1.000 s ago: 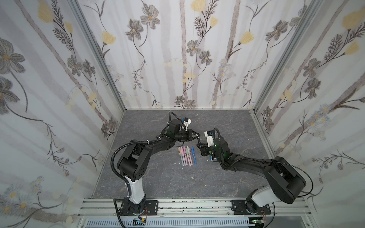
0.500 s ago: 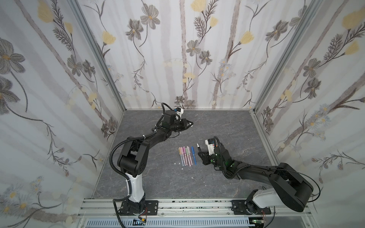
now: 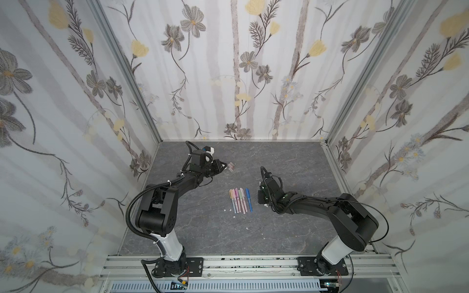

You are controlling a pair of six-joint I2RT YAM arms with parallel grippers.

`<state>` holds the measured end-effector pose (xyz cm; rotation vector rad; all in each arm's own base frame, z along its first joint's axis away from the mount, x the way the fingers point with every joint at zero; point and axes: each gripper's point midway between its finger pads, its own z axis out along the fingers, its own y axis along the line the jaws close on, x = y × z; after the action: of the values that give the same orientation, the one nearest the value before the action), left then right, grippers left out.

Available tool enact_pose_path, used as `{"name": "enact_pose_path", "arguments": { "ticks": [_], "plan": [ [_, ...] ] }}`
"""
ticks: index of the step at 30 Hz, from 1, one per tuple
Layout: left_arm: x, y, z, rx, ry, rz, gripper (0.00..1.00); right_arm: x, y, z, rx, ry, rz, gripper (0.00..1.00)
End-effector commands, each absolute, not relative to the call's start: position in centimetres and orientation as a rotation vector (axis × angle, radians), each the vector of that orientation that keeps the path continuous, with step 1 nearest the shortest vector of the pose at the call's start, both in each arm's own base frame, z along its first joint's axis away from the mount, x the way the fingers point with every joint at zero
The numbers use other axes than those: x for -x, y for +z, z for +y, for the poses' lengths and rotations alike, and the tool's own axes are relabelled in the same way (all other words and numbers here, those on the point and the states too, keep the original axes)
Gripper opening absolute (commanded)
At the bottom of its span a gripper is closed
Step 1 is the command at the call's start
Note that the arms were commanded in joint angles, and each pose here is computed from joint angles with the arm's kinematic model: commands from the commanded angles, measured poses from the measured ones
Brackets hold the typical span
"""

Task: Remove pen caps from pens
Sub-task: Place the pen at the center of the table.

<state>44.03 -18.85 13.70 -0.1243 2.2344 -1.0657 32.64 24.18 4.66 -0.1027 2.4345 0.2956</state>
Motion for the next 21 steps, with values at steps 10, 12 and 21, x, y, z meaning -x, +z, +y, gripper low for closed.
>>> {"name": "enact_pose_path", "arguments": {
  "ticks": [10,12,21],
  "plan": [
    [-42.7,12.0,-16.7,0.134,-1.041,2.242,0.0,-33.9,2.3,21.6,0.067,0.007,2.474,0.05],
    [-42.6,11.9,-16.6,0.137,-1.042,2.242,0.0,-34.0,2.0,21.5,0.069,-0.006,2.48,0.08],
    [-42.7,11.6,-16.7,0.142,-1.057,2.243,0.0,-34.1,2.3,20.7,0.076,-0.072,2.467,0.19]
  ]
}}
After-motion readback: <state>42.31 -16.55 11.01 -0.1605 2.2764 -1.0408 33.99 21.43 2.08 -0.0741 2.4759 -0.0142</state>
